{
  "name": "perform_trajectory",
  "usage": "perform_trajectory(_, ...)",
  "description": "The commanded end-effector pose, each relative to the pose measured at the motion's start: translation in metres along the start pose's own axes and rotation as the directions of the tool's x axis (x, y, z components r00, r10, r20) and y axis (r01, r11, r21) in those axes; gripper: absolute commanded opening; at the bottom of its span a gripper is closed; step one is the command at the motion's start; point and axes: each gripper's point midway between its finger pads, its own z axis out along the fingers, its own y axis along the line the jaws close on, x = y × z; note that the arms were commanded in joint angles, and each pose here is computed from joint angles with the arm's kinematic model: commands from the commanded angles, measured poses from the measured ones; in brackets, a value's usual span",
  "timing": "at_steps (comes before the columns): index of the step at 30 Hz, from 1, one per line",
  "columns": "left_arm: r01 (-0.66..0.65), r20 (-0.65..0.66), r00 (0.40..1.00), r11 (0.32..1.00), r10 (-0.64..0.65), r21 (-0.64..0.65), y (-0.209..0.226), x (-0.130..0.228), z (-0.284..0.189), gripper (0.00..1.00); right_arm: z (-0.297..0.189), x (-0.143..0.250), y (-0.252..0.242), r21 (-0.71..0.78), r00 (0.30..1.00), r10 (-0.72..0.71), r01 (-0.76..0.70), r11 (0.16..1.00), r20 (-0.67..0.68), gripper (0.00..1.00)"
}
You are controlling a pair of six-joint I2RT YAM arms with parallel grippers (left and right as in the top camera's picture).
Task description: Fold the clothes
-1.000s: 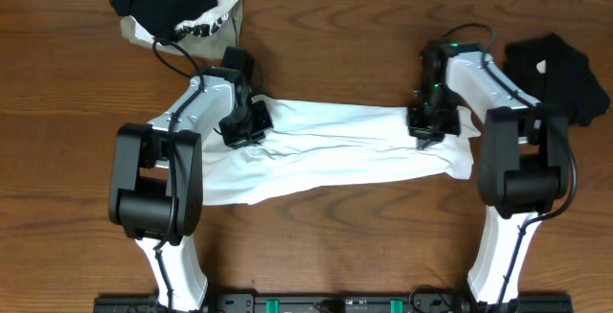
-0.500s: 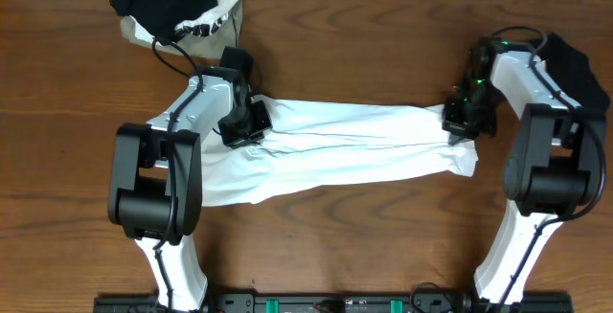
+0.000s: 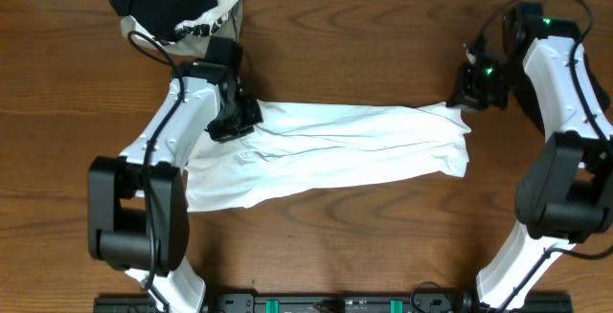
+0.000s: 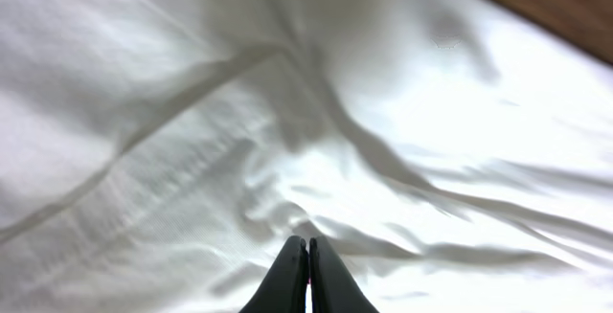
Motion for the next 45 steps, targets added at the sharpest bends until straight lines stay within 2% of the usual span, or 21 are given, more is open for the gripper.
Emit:
perform_trajectory(1,-0.031,-0.031,0.999,0.996,0.033,0.082,-0.023,0.008,0.001,0.06,0.015,0.001,0.030,-0.093,0.996,-0.088,0.087,0.992,-0.015,0.03)
perform_trajectory(5,-0.049,-0.048,0.997,0.993,0.055,0.110,-0.046,0.017,0.013,0.06,0.049,0.005,0.045,-0.088,0.988,-0.144,0.139,0.986,-0.062,0.01)
perform_trajectory(12,-0.108,-0.051,0.992,0.986,0.116,0.128,-0.082,0.036,0.031,0.06,0.088,-0.002,0.033,0.030,0.992,-0.089,0.092,0.995,-0.090,0.01)
perform_trajectory(17,-0.134,-0.041,0.989,0.981,0.142,0.142,-0.098,0.036,0.056,0.06,0.094,-0.005,0.011,0.130,0.994,-0.051,0.064,0.989,-0.095,0.01)
perform_trajectory(21,-0.122,-0.057,0.990,0.984,0.130,0.132,-0.096,0.033,0.079,0.06,0.092,-0.008,-0.004,0.211,0.995,-0.056,0.073,0.975,-0.085,0.04)
perform_trajectory(28,-0.108,-0.109,0.987,0.990,0.118,0.095,-0.085,0.039,0.110,0.06,0.091,-0.012,-0.024,0.252,0.996,-0.039,0.057,0.966,-0.078,0.06)
perform_trajectory(40,-0.088,-0.122,0.988,0.993,0.097,0.076,-0.073,0.035,0.112,0.06,0.096,-0.006,-0.088,0.316,0.987,0.102,-0.059,0.947,-0.121,0.02)
perform_trajectory(45,-0.074,-0.120,0.990,0.996,0.080,0.052,-0.052,0.022,0.109,0.06,0.081,-0.007,-0.123,0.440,0.980,0.184,-0.135,0.888,-0.072,0.01)
